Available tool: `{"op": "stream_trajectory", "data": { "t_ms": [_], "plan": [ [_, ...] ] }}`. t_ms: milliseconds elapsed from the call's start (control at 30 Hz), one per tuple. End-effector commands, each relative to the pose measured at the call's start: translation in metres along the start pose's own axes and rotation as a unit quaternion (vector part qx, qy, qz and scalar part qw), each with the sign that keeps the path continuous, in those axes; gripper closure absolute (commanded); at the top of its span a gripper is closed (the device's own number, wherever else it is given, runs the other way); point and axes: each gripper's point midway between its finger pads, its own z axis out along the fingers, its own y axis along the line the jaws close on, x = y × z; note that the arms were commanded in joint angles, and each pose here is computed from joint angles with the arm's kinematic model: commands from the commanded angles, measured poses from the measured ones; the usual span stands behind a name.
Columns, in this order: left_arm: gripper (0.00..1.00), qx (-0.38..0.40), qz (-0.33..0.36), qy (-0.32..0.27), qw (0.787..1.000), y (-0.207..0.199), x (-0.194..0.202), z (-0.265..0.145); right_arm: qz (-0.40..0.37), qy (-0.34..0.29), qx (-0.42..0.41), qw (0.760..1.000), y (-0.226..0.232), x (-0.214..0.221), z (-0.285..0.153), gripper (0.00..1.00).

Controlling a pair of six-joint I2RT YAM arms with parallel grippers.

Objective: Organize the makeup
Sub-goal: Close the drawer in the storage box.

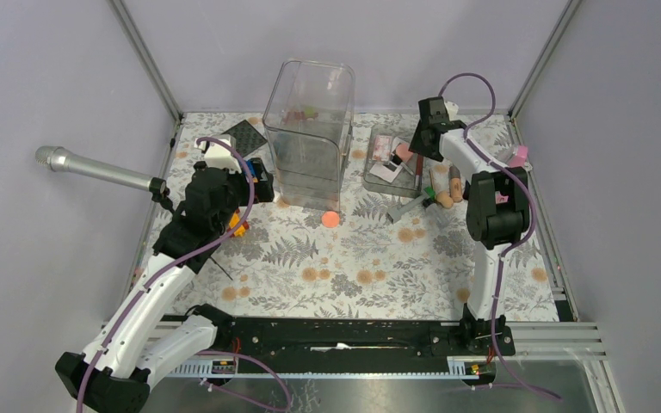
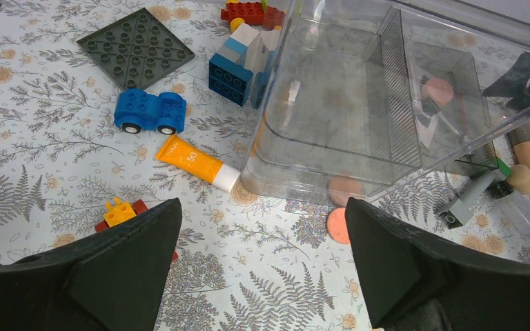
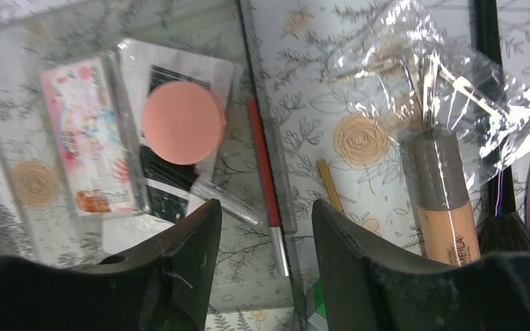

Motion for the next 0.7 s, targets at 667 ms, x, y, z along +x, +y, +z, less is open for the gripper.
{"op": "stream_trajectory", "data": {
  "t_ms": [667],
  "plan": [
    [0.01,0.006,-0.002,-0.022,1.000,-0.002,-0.012,0.001,-0.006,0.052,-0.005,0.999,-0.016,0.047,0.006,0.77]
  ]
}}
